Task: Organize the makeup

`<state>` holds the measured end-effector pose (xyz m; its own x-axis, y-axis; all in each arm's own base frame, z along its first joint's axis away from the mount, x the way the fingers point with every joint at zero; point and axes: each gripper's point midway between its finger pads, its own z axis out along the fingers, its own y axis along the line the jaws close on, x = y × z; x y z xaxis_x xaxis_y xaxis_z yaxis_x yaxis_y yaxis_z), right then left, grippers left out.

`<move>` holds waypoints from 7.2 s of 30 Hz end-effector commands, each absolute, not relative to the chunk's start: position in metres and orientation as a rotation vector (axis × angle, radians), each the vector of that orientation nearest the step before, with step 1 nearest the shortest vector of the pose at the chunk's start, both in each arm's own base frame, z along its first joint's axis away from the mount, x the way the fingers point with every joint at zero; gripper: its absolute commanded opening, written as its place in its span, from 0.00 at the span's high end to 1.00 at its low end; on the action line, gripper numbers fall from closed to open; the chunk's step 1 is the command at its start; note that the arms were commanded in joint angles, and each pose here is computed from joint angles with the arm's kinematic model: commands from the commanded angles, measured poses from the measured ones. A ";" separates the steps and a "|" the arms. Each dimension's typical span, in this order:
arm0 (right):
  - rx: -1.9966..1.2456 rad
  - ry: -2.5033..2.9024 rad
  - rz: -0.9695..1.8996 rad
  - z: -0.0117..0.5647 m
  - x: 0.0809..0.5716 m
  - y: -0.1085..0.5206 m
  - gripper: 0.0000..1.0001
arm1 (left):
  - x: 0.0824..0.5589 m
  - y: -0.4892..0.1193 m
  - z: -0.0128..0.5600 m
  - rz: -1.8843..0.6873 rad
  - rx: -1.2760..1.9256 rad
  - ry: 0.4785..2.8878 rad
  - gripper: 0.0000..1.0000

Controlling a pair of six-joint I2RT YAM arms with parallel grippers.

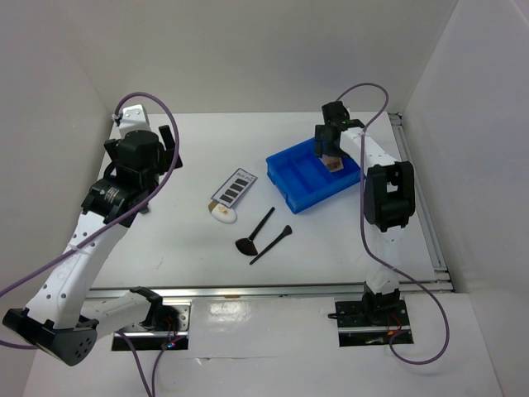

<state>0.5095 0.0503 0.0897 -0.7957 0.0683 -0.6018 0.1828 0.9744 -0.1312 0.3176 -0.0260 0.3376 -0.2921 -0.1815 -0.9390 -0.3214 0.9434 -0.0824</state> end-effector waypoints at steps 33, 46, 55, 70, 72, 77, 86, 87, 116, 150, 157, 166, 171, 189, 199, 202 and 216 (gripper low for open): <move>-0.077 2.607 0.410 0.074 0.284 0.320 0.28 | 0.305 -0.026 0.371 0.057 -0.382 1.793 0.00; -0.127 2.677 0.273 0.018 0.282 0.342 0.35 | 0.308 -0.026 0.363 0.075 -0.383 1.806 0.00; -0.134 2.634 0.245 0.025 0.296 0.352 0.77 | 0.311 -0.027 0.359 0.087 -0.373 1.816 0.00; -0.190 2.169 0.140 0.205 0.379 0.317 0.99 | 0.317 -0.039 0.367 0.017 -0.352 1.811 0.00; -0.185 2.058 0.033 0.227 0.401 0.284 0.97 | 0.318 -0.041 0.369 0.004 -0.349 1.805 0.00; -0.062 1.910 -0.296 0.257 0.466 0.167 0.97 | 0.317 -0.038 0.367 0.020 -0.354 1.810 0.00; 0.191 1.732 -0.521 0.263 0.534 0.034 0.97 | 0.329 -0.035 0.346 0.105 -0.341 1.844 0.00; 0.194 1.728 -0.547 0.260 0.538 0.024 0.97 | 0.335 -0.037 0.338 0.118 -0.335 1.866 0.00; 0.230 1.880 -0.715 0.146 0.568 -0.033 0.69 | 0.348 -0.043 0.326 0.144 -0.313 1.907 0.00; 0.325 2.025 -0.227 0.176 0.653 0.017 0.84 | 0.343 -0.041 0.327 0.144 -0.318 1.916 0.00; 0.333 2.005 -0.230 0.165 0.664 0.017 0.84 | 0.347 -0.043 0.321 0.155 -0.313 1.933 0.00; 0.344 1.990 -0.255 0.152 0.677 0.009 0.86 | 0.347 -0.043 0.321 0.155 -0.313 1.933 0.00; 0.355 2.029 -0.279 0.134 0.671 0.006 0.87 | 0.349 -0.043 0.314 0.164 -0.308 1.949 0.00; 0.383 1.962 -0.254 0.180 0.656 -0.001 0.87 | 0.347 -0.044 0.316 0.149 -0.305 1.945 0.00; 0.244 1.981 0.061 0.254 0.607 0.057 0.76 | 0.347 -0.045 0.316 0.143 -0.313 1.943 0.00; 0.239 2.057 0.115 0.246 0.547 0.086 0.71 | 0.347 -0.045 0.313 0.148 -0.311 1.951 0.00; 0.159 2.573 0.386 0.134 0.250 0.216 0.24 | 0.337 -0.038 0.328 0.147 -0.310 1.908 0.00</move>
<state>0.3010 0.2082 0.1495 -0.7828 0.1257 -0.6094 -0.0637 0.9581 0.2794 0.3421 -0.0414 0.3092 -0.3731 -0.1506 -0.9155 -0.2916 0.9558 -0.0384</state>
